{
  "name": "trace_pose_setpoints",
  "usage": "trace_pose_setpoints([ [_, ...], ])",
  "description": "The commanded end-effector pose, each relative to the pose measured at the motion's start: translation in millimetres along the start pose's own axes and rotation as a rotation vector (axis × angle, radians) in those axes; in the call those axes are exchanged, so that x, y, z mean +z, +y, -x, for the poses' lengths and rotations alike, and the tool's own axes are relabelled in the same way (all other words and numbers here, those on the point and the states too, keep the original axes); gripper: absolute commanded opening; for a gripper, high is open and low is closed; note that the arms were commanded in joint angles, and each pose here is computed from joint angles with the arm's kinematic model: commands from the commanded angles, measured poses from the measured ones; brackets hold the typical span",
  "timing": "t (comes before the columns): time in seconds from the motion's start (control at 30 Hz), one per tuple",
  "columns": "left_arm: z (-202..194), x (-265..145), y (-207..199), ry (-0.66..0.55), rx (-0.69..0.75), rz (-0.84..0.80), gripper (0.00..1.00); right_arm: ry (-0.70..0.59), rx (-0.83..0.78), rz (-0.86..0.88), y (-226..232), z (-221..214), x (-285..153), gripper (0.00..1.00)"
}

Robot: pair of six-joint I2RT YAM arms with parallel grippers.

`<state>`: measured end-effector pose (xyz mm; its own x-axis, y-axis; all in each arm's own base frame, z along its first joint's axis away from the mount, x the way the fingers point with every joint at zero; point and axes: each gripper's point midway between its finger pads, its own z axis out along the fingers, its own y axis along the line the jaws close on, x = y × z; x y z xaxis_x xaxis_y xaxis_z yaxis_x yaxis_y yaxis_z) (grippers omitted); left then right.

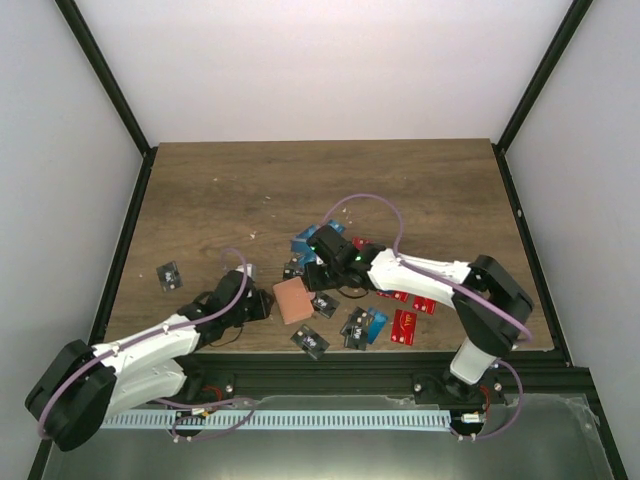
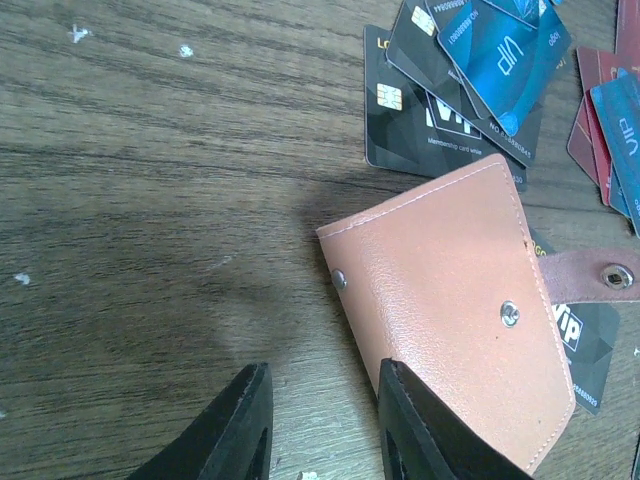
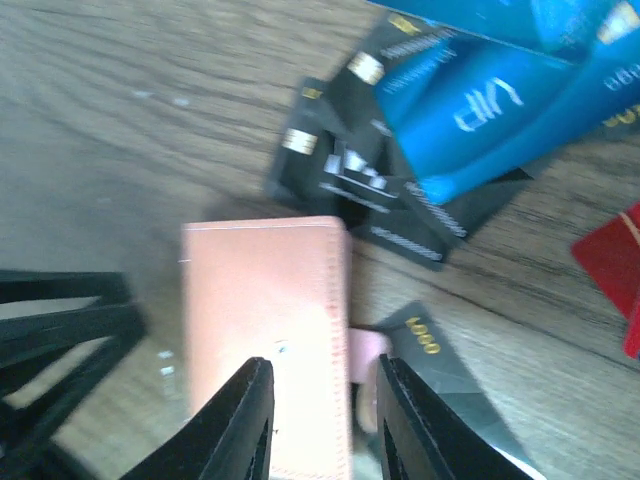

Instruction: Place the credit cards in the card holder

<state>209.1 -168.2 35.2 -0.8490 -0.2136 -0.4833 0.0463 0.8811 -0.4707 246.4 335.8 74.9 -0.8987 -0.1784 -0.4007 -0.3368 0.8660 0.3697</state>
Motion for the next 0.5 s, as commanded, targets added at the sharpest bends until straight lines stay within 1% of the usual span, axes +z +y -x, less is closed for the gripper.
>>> trace_pose_setpoints([
  [0.0,9.2,-0.2,-15.1,-0.02,0.035,-0.048,0.31,-0.031,-0.022,0.205,42.9,14.1,-29.1,0.32],
  [0.17,8.0,4.8,-15.3,-0.006,0.044,-0.043,0.3,0.049,0.0,0.317,55.8,-10.7,-22.5,0.33],
  [0.37,7.0,10.8,-17.1,0.016,0.045,-0.039,0.29,0.115,0.054,0.276,35.0,-42.7,-5.1,0.35],
  [0.4,7.1,11.5,-17.1,0.016,0.069,-0.037,0.29,0.121,0.062,0.27,32.1,-46.1,-3.5,0.35],
  [0.47,6.6,12.9,-17.2,0.02,0.074,-0.036,0.29,0.13,0.075,0.265,27.5,-51.6,-0.5,0.36],
])
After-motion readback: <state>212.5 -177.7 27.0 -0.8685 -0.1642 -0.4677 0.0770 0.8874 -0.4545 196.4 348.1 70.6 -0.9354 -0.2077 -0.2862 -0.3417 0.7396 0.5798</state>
